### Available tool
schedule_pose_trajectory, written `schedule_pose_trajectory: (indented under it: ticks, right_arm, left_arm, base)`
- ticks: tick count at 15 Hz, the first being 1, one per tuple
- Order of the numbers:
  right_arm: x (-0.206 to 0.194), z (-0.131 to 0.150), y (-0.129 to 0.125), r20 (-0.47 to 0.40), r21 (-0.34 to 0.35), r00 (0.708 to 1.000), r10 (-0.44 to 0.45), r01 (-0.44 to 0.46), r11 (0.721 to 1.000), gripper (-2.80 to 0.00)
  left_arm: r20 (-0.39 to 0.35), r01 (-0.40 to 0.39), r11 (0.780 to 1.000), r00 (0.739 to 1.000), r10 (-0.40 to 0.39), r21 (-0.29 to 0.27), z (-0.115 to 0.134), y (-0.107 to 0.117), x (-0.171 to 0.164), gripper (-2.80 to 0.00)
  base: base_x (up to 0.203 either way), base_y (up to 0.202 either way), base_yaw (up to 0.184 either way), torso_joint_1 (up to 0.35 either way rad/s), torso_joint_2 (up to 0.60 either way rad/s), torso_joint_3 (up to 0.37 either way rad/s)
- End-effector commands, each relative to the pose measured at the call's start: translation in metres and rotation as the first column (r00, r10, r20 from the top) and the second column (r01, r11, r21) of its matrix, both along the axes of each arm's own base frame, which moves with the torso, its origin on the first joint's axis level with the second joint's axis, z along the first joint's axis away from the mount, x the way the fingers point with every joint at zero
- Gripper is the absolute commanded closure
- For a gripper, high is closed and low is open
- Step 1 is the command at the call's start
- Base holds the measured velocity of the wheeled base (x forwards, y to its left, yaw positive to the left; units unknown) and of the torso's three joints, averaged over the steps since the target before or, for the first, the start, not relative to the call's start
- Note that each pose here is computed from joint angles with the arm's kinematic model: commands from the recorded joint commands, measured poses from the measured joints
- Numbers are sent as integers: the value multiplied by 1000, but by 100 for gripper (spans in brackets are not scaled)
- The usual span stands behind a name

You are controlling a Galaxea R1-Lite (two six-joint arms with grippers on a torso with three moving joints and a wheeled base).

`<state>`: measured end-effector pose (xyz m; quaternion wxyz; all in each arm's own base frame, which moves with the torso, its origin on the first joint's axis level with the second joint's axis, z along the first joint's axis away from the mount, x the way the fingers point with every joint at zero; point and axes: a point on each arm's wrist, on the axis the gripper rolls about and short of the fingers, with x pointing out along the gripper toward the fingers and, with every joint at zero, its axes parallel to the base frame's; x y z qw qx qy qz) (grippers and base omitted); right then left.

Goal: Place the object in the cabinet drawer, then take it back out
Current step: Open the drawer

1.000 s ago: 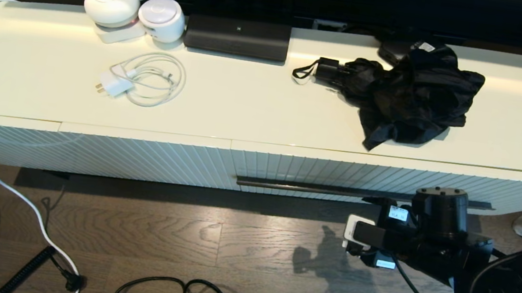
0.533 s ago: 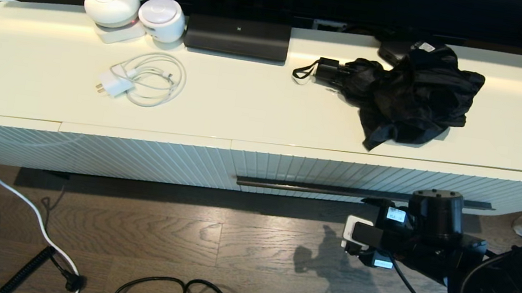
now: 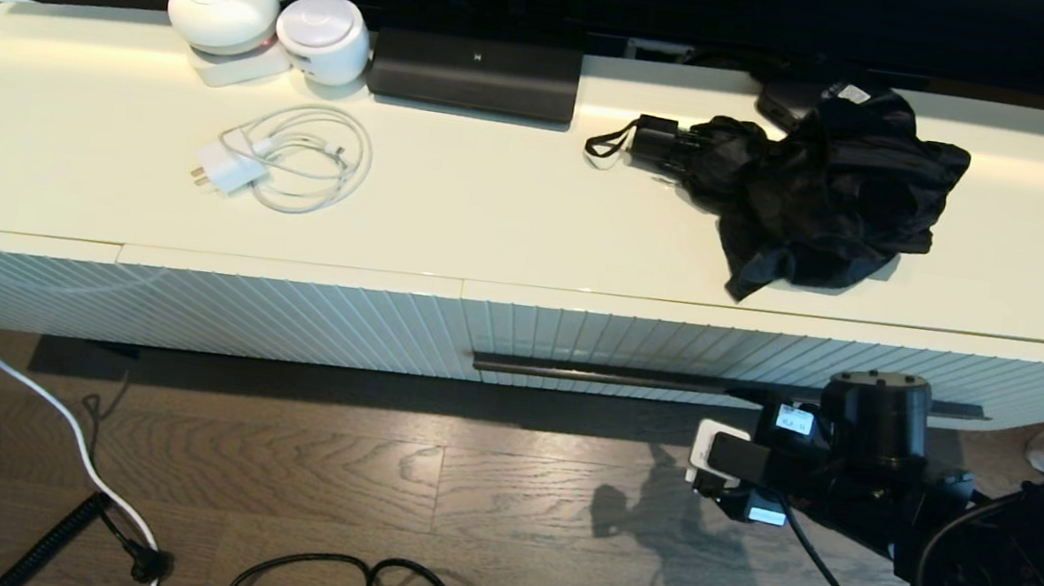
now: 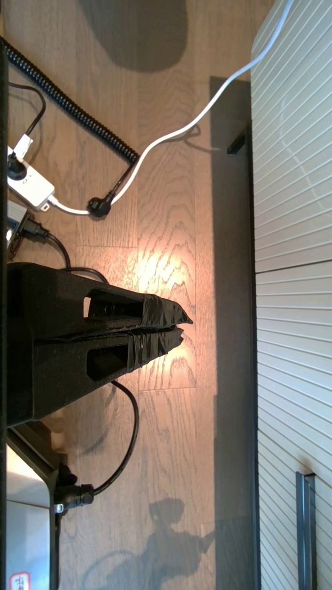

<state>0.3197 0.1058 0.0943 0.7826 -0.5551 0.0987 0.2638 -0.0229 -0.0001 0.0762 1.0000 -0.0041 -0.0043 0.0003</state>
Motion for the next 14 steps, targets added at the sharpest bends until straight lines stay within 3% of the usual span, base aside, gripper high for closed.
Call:
schedule_pose_trajectory:
  ticks: [1, 14]
  right_arm:
    - [-10, 13, -3, 33, 5, 999, 13, -13, 1000, -280]
    - [12, -6, 1, 53, 20, 998, 28, -29, 999, -280]
  left_arm:
    - [2, 0, 1000, 1000, 0, 0, 0, 0, 0, 0]
    - [2, 0, 1000, 1000, 0, 0, 0, 0, 0, 0]
  base:
    - [0, 0, 0, 0, 0, 0]
    - [0, 0, 0, 0, 0, 0]
